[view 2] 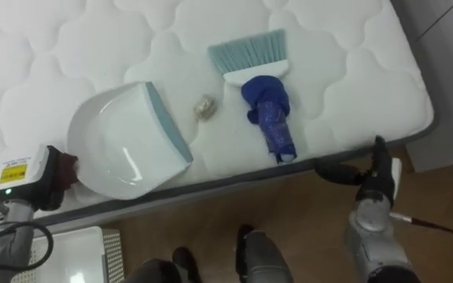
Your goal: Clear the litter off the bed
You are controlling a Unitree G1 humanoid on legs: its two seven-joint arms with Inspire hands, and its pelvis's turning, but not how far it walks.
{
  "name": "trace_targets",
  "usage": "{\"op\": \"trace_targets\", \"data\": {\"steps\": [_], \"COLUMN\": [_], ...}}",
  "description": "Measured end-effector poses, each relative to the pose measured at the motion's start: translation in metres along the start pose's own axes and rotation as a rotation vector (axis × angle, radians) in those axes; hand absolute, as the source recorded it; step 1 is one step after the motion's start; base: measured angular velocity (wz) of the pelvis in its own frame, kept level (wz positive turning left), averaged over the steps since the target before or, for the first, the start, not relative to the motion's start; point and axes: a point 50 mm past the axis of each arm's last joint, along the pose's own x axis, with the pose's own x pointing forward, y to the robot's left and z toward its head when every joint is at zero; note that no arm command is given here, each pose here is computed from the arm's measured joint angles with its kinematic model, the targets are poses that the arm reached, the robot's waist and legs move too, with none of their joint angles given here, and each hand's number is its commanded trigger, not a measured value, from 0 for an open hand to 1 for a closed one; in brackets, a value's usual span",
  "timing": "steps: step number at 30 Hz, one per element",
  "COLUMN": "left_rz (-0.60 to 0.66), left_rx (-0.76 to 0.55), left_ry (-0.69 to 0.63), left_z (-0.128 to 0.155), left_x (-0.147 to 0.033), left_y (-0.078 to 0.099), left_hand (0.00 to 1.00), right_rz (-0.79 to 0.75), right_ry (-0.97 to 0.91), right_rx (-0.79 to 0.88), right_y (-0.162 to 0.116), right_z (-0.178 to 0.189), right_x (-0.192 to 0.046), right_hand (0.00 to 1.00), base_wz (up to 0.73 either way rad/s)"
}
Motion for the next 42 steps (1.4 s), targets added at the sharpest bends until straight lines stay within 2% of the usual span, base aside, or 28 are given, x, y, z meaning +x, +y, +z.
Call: {"op": "trace_targets", "data": {"steps": [5,15,21,26,32,42], "left_rz": [-0.016,-0.039,-0.085,-0.106,-0.128,-0.099], "left_rx": [0.016,0.033,0.017,0.004,-0.02,-0.035], "left_ry": [-0.013,-0.005,0.003,-0.007,-0.027,-0.054], "left_z": [0.003,0.002,0.004,0.007,0.011,0.018], "left_x": [-0.002,-0.004,0.0,0.006,0.01,0.02], "left_y": [-0.004,-0.007,-0.006,-0.002,0.0,0.01], "left_hand": [1.0,1.0,1.0,1.0,1.0,1.0], "right_rz": [-0.037,-0.088,-0.063,0.023,0.09,0.215], "right_ry": [-0.168,-0.352,-0.336,-0.287,-0.129,-0.109], "right_rx": [-0.105,-0.105,-0.088,-0.077,-0.021,0.061], "right_y": [0.008,0.02,0.023,0.029,0.029,0.039], "right_z": [0.025,0.06,0.059,0.051,0.026,0.034], "right_x": [0.001,-0.003,-0.003,-0.003,0.0,0.003], "right_hand": [0.0,0.0,0.0,0.0,0.0,0.0], "base_wz": [0.0,0.0,0.0,-0.01,0.03,0.01]}}
